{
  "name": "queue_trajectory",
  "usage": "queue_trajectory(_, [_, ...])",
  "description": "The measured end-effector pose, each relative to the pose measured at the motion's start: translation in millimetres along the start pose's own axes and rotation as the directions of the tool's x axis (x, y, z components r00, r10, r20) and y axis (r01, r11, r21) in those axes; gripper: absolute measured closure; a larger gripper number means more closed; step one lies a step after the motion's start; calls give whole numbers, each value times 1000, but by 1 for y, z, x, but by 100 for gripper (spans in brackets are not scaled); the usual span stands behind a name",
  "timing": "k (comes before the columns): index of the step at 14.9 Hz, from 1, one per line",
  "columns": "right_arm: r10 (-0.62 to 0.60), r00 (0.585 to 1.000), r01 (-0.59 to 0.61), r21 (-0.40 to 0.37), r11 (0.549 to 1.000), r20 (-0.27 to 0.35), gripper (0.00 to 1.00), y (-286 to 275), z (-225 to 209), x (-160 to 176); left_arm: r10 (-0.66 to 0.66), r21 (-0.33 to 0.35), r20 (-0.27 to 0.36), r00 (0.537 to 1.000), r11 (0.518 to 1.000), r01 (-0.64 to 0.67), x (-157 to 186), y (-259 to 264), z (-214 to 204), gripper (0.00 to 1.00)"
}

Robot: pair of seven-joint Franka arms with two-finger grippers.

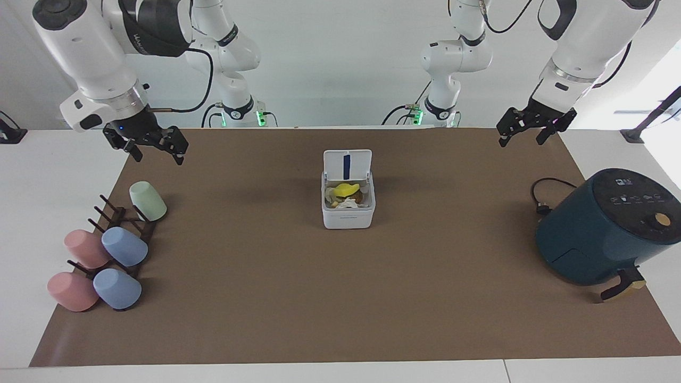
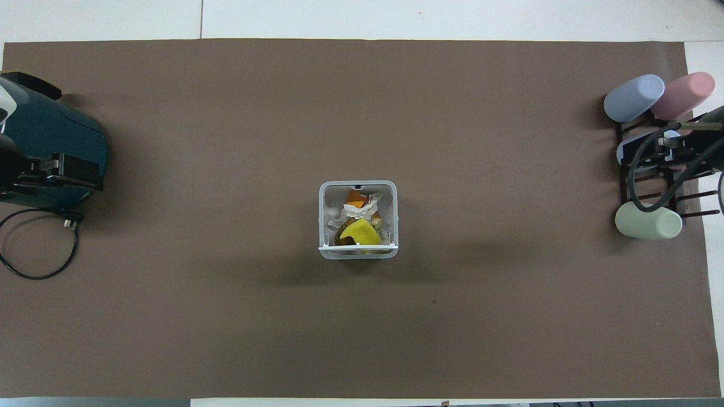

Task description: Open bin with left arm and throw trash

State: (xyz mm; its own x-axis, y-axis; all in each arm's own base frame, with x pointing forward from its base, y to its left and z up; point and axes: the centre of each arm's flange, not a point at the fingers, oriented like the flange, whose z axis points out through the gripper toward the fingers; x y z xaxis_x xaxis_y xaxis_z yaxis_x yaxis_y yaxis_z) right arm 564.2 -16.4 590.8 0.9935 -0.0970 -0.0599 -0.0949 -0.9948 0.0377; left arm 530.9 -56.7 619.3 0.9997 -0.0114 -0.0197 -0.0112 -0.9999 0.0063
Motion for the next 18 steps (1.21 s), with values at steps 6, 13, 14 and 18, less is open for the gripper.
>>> queue_trajectory(6, [-1, 1000, 1, -1, 1000, 18, 0, 1, 7, -12, 1, 0, 1, 1000, 1000, -1, 0, 1, 0, 0])
queue_trajectory(13, [-7, 1000, 7, 0, 1000, 7, 0, -2, 9, -18, 4, 0, 1, 1000, 1000, -4, 0, 2, 0, 0])
queue_trajectory(14, [-8, 1000, 8, 0, 1000, 7, 0, -2, 9, -18, 4, 0, 1, 1000, 1000, -4, 0, 2, 0, 0])
queue_trajectory(18, [-8, 1000, 8, 0, 1000, 8, 0, -2, 9, -18, 4, 0, 1, 1000, 1000, -4, 0, 2, 0, 0])
